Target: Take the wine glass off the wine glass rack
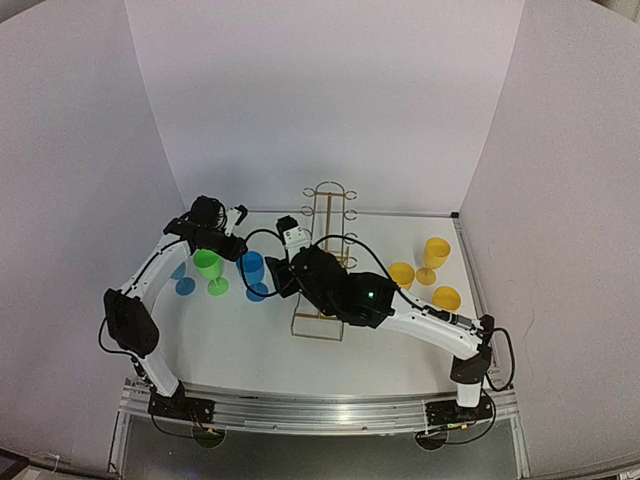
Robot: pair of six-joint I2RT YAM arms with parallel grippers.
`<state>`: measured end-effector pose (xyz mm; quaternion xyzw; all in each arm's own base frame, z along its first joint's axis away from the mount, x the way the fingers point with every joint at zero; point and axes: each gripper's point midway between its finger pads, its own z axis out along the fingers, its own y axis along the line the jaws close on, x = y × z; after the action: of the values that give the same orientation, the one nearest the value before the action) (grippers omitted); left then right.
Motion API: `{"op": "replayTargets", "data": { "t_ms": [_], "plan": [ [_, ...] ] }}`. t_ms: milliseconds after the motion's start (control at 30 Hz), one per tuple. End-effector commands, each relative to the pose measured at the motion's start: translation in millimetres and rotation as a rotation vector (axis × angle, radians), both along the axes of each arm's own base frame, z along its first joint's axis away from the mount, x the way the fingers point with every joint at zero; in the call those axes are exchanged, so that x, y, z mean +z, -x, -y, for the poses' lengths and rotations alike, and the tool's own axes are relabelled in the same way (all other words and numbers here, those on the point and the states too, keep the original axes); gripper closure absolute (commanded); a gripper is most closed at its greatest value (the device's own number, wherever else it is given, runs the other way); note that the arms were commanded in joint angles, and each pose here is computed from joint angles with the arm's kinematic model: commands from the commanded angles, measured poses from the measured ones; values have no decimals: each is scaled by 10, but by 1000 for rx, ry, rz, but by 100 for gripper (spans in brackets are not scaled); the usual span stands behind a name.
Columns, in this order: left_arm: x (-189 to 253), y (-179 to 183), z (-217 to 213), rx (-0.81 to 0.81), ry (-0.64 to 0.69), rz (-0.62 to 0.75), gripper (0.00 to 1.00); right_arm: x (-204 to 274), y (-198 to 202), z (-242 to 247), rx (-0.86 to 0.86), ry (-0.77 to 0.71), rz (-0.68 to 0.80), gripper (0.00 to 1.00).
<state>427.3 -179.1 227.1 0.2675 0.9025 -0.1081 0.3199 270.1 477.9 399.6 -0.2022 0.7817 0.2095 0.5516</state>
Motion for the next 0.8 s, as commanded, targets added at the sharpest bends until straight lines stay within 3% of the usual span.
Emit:
{"op": "replayTargets", "data": {
  "t_ms": [0, 267, 400, 567, 767],
  "plan": [
    [1146, 234, -109, 40, 153, 245, 31, 635, -263, 809, -177, -72, 100, 42],
    [1594, 681, -761, 332, 222, 556, 23, 524, -538, 2508, -546, 40, 144, 41],
    [1299, 820, -1280, 517, 278, 513, 22, 103, -409, 3298, -708, 138, 130, 41],
    [872, 1068, -1603, 532, 312, 534, 24, -730, -157, 3680, -724, 242, 48, 40],
    [303, 1270, -1922, 549, 288, 550, 1, -1391, 54, 3860, -693, 277, -8, 39]
  ]
}}
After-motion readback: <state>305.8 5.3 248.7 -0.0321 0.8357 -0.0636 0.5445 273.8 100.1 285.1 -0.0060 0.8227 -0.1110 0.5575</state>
